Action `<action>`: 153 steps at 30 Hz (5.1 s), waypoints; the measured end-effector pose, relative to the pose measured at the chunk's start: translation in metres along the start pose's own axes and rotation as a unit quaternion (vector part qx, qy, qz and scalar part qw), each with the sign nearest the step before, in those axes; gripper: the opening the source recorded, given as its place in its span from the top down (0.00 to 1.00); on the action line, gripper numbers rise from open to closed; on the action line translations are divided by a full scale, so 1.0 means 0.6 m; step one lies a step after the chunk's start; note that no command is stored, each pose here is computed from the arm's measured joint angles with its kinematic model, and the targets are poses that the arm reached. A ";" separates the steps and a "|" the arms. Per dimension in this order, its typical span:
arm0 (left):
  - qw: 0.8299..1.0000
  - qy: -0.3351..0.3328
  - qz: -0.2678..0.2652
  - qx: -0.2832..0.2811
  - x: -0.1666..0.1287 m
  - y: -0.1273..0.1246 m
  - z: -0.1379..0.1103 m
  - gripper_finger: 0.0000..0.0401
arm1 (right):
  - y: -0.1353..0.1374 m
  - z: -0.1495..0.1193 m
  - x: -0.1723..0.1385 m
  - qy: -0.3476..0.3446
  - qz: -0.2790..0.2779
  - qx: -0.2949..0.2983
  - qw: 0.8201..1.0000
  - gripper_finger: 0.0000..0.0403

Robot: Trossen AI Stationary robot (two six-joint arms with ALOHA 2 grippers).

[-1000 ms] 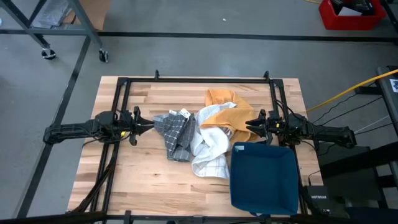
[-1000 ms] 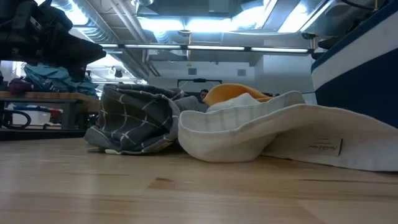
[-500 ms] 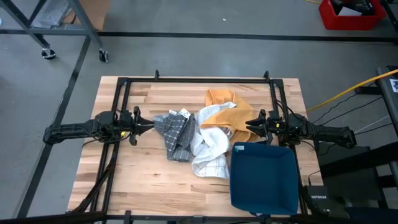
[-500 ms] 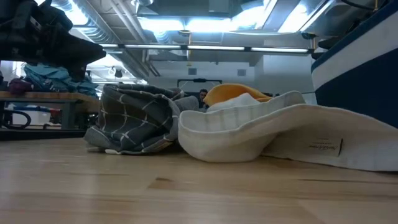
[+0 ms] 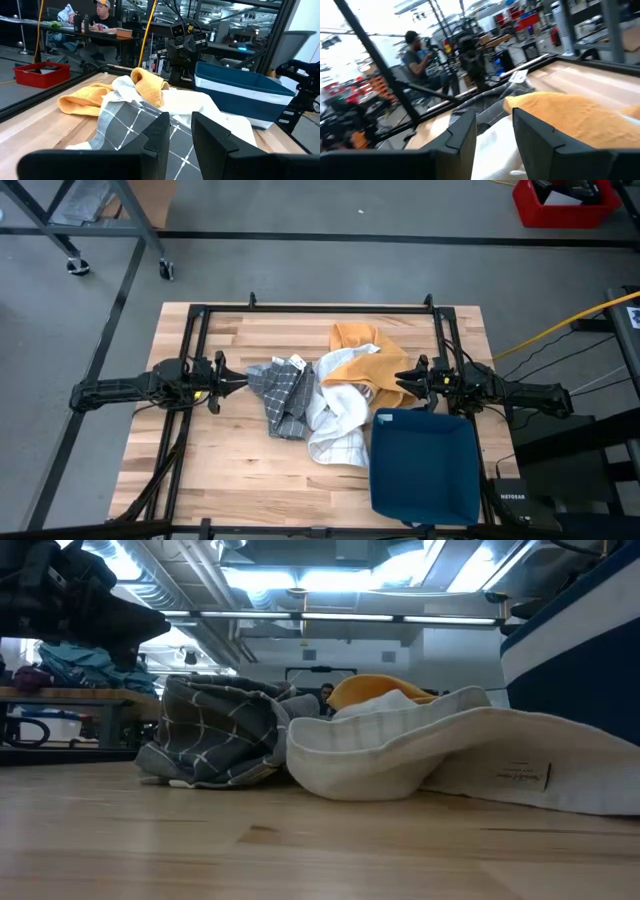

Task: Fold towel
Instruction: Fold the gray towel

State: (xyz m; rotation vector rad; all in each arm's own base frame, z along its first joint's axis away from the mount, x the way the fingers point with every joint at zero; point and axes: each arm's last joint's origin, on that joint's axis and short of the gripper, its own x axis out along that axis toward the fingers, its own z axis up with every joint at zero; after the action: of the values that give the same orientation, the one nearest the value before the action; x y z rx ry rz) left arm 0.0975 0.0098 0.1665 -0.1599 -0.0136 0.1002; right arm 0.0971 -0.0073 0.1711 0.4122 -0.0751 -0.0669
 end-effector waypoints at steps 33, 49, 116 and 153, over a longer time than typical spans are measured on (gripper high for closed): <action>0.983 -0.075 0.036 -0.161 0.049 -0.005 0.054 0.82 | -0.005 0.003 0.000 -0.027 -0.046 0.095 0.994 0.67; 0.961 0.103 0.062 -0.251 0.187 -0.011 0.056 0.79 | -0.004 0.002 0.000 -0.028 -0.044 0.130 0.990 0.67; 0.880 0.392 0.099 -0.250 0.237 -0.043 -0.053 0.98 | -0.004 0.001 0.000 -0.019 -0.034 0.111 0.993 0.67; 0.985 -0.023 -0.072 -0.155 0.168 -0.081 0.179 1.00 | 0.016 0.045 0.020 -0.087 -0.012 -0.080 0.993 0.67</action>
State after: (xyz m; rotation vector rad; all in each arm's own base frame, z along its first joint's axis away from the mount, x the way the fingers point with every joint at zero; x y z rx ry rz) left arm 0.2002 -0.0105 0.2810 -0.4674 -0.0876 -0.0445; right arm 0.1070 -0.0102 0.2003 0.2470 -0.2349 -0.1307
